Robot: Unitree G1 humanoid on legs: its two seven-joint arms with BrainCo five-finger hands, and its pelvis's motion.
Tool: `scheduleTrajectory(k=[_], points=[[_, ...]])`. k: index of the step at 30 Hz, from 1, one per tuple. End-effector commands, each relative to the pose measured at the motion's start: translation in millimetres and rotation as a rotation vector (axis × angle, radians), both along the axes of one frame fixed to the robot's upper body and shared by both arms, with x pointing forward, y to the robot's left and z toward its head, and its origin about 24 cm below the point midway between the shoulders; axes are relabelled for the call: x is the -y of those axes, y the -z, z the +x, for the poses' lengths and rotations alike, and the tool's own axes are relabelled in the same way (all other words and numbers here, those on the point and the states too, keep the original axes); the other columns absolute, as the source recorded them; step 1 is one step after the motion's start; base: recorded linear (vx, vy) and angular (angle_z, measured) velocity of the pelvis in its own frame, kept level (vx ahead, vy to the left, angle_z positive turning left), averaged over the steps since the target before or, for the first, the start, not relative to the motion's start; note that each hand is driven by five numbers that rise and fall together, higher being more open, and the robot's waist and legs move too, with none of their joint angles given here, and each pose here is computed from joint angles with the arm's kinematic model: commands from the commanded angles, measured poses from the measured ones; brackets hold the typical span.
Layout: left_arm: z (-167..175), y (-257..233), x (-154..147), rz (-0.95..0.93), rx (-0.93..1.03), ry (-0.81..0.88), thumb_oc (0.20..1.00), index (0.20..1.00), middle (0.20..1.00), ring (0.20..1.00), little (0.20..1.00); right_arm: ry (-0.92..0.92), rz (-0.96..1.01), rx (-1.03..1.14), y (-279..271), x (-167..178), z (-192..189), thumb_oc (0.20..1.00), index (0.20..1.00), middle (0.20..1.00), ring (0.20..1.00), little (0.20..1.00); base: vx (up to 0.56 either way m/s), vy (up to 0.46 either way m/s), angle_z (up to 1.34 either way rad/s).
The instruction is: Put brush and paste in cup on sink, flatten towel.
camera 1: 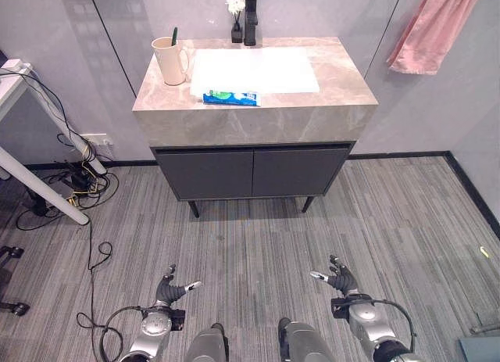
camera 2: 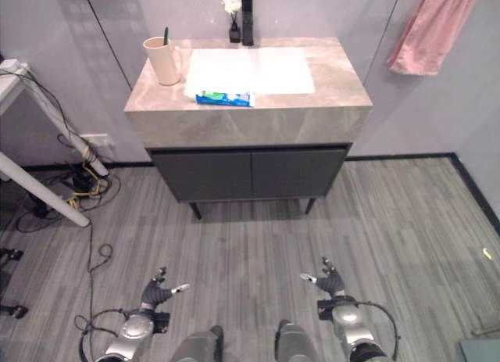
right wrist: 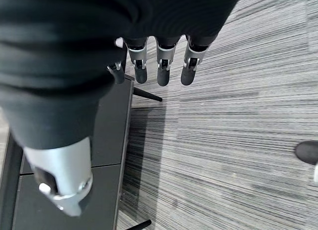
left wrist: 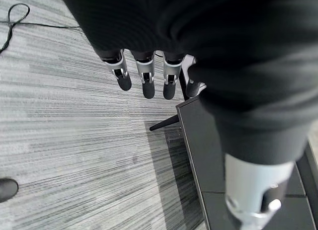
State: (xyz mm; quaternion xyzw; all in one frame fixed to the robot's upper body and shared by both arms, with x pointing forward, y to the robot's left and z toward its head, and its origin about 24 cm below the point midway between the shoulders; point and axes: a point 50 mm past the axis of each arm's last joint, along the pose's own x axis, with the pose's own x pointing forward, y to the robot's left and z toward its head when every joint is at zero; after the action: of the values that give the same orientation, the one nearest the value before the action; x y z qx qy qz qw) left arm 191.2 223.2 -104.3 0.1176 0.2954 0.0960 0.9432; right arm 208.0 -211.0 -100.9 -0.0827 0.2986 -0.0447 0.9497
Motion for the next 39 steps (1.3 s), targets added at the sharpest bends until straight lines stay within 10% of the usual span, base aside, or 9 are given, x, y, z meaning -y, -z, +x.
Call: scheduleTrajectory(k=[1,39], points=[[15,-18,-7,0.014,0.124,0.007,1.0,1.0,1.0,1.0,1.0,-0.005,0.019,0.134,-19,-4,17,1.0,1.0,1.0,1.0,1.0,0.0,0.0,0.0],[17,-15,8,0.135,0.066,0.277,1.0,1.0,1.0,1.0,1.0,-0.052,0.037,0.015,0,-5,0,1.0,1.0,1.0,1.0,1.0,0.03,0.105,0.01]])
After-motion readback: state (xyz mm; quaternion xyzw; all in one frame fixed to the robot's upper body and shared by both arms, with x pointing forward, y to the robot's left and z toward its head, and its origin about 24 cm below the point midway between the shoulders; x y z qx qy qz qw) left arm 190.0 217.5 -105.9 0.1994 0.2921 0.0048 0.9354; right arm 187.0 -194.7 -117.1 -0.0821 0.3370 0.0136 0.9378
